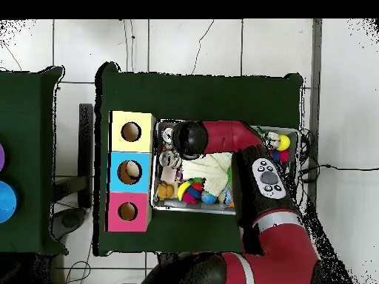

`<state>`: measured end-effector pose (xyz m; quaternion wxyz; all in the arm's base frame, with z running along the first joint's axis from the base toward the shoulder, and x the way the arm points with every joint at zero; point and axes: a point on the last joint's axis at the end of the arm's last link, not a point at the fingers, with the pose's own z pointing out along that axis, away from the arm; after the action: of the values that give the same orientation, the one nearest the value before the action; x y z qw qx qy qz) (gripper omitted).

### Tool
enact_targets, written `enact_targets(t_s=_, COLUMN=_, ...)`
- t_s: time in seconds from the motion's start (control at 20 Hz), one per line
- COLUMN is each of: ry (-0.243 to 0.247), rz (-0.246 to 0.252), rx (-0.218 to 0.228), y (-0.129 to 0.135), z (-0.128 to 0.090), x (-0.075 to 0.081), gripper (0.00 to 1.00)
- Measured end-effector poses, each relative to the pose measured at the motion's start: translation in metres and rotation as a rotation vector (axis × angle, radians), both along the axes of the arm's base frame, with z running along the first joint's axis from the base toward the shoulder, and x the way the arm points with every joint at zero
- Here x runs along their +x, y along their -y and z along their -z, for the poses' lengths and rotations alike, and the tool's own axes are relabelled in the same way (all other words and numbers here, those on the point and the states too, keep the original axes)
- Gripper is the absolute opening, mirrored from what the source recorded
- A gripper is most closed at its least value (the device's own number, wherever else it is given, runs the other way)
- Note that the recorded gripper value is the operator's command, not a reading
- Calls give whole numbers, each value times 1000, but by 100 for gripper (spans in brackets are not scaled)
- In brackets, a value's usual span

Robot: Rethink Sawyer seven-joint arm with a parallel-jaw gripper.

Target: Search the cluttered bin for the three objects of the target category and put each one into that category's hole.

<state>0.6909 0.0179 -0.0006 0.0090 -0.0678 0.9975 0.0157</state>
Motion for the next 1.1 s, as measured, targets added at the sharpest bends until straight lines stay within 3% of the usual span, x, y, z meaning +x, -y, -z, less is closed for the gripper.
enact_targets(t_s=0.3, ry=-8, rz=-17, rx=-8, y=-2, z=-23, x=-16, gripper=100)
enact_targets(t_s=0.6, ry=19, rz=-21, rx=-22, y=0, z=-45, x=-11, gripper=100)
enact_targets(t_s=1.1, ry=21, rz=-27, rx=-37, y=-1, z=-48, x=-12, gripper=100)
